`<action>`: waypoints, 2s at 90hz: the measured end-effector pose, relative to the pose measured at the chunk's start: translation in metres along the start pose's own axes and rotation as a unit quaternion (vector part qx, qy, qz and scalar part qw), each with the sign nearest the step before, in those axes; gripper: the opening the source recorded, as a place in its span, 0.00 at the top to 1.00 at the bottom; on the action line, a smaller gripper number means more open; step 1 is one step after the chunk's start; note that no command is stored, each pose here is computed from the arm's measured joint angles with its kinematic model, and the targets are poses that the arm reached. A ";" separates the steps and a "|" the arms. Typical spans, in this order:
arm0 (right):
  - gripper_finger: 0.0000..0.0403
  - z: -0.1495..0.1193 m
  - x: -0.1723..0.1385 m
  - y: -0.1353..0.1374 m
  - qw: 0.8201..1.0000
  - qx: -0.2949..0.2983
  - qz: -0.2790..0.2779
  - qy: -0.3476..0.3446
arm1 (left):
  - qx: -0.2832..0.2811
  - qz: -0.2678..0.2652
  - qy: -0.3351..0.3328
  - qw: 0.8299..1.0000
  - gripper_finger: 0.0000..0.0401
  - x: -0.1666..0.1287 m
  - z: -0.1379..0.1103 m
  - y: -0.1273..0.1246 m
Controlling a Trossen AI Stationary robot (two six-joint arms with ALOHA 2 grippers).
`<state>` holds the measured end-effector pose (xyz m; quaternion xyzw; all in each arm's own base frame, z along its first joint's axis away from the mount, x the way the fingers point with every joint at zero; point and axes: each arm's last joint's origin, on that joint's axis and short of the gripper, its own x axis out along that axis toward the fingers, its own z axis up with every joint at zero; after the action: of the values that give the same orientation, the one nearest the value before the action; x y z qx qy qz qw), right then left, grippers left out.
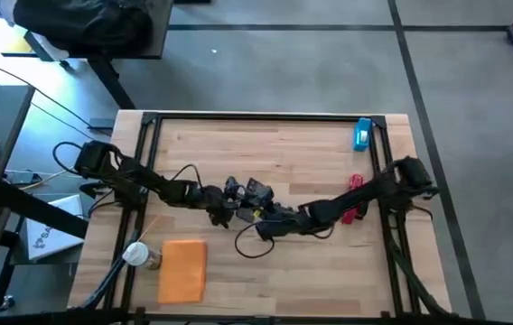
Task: Apply microfiber cloth
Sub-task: Spray the black cellphone using the spray bottle
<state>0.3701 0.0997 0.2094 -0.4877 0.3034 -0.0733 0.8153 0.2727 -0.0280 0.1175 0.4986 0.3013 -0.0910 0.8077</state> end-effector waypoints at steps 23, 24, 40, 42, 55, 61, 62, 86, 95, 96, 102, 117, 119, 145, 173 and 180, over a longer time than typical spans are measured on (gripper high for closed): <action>0.65 -0.021 -0.027 -0.016 0.993 0.077 0.056 0.066 | 0.039 -0.015 -0.025 0.999 0.69 -0.001 0.006 -0.005; 0.65 -0.022 -0.027 -0.015 0.993 0.077 0.059 0.070 | 0.040 -0.015 -0.025 0.999 0.69 -0.001 0.007 -0.005; 0.65 -0.031 -0.005 0.017 0.983 0.076 0.128 0.111 | 0.070 -0.031 -0.021 0.997 0.70 0.004 0.006 -0.014; 0.65 -0.032 0.000 0.023 0.982 0.070 0.134 0.116 | 0.070 -0.028 -0.018 0.997 0.70 0.005 0.006 -0.014; 0.65 -0.040 0.026 0.058 0.977 -0.003 0.158 0.141 | 0.069 -0.019 0.001 0.997 0.70 0.007 0.005 -0.015; 0.65 -0.043 0.037 0.070 0.976 -0.026 0.164 0.142 | 0.068 -0.020 0.001 0.997 0.70 0.008 0.005 -0.015; 0.65 -0.044 0.039 0.072 0.976 -0.027 0.165 0.141 | 0.068 -0.020 0.001 0.997 0.70 0.008 0.005 -0.015; 0.65 -0.043 0.062 0.073 0.984 -0.001 0.157 0.089 | 0.096 -0.043 0.014 0.994 0.70 0.008 0.002 -0.020; 0.65 -0.045 0.065 0.071 0.984 0.007 0.159 0.085 | 0.132 -0.065 0.044 0.988 0.70 0.007 -0.003 -0.024; 0.65 -0.045 0.065 0.070 0.984 0.007 0.160 0.084 | 0.136 -0.068 0.045 0.987 0.70 0.007 -0.004 -0.025; 0.65 -0.047 0.067 0.069 0.982 0.015 0.167 0.082 | 0.158 -0.080 0.056 0.983 0.70 0.006 -0.005 -0.027; 0.65 -0.048 0.068 0.068 0.981 0.030 0.171 0.083 | 0.198 -0.077 0.068 0.975 0.70 0.004 -0.004 -0.029; 0.65 -0.048 0.068 0.068 0.981 0.028 0.171 0.083 | 0.201 -0.076 0.064 0.975 0.70 0.004 -0.003 -0.029; 0.65 -0.046 0.070 0.067 0.982 0.024 0.178 0.054 | 0.243 -0.098 -0.015 0.965 0.70 0.009 -0.001 -0.031; 0.65 -0.045 0.071 0.066 0.983 0.029 0.175 0.047 | 0.235 -0.088 -0.029 0.968 0.70 0.010 0.001 -0.029; 0.65 -0.045 0.071 0.067 0.983 0.029 0.175 0.047 | 0.231 -0.080 -0.031 0.969 0.70 0.012 0.004 -0.025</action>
<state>0.3899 0.0705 0.1082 -0.3993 0.4197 0.0389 0.8142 0.2728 -0.0420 0.0938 0.6431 0.2853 -0.2380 0.6697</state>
